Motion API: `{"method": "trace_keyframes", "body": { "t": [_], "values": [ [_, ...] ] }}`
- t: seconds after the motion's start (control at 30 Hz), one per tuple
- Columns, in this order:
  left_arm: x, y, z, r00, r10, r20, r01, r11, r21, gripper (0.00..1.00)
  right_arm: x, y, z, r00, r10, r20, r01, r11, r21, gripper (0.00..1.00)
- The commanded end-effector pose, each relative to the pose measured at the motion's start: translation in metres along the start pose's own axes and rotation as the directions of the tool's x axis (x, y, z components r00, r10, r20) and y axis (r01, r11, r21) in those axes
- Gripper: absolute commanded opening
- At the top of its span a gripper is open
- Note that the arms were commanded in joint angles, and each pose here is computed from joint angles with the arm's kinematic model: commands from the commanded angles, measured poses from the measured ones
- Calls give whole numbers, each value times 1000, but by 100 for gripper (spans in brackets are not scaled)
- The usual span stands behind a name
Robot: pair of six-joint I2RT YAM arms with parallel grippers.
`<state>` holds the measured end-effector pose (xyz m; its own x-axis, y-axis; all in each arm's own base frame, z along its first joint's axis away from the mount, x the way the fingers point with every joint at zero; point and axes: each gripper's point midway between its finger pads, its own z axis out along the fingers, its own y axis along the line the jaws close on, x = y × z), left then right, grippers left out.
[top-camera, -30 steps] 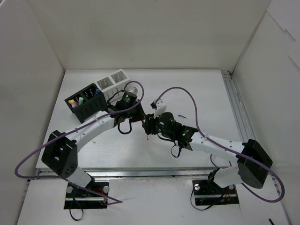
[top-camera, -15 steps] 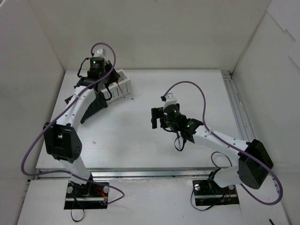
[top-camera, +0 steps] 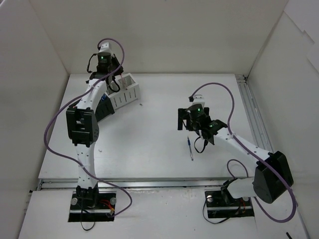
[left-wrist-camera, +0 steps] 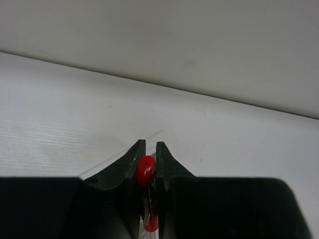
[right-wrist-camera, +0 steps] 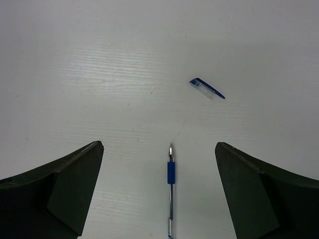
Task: Sort the stationery into containers
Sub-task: Place the pen in the storage box.
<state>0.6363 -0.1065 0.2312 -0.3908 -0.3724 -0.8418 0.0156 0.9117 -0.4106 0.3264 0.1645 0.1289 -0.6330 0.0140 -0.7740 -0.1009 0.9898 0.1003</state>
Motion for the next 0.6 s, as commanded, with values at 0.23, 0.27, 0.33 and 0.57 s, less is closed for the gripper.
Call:
{"method": "trace_keyframes", "body": {
  "t": [0.23, 0.27, 0.33, 0.57],
  "values": [
    [-99, -14, -4, 938, -22, 345, 7, 999, 43, 0, -9, -19, 24, 998, 14, -57, -11, 999, 53, 93],
    [-108, -14, -5, 929, -25, 369, 15, 999, 30, 0, -11, -22, 25, 998, 21, -56, -18, 998, 60, 93],
    [-118, -15, -8, 916, -26, 401, 17, 1000, 25, 0, -11, -20, 27, 998, 24, -62, -21, 999, 49, 93],
    [-137, -16, -8, 870, -31, 491, 18, 999, 31, 0, -15, -26, 32, 998, 28, -65, -24, 998, 60, 93]
  ]
}}
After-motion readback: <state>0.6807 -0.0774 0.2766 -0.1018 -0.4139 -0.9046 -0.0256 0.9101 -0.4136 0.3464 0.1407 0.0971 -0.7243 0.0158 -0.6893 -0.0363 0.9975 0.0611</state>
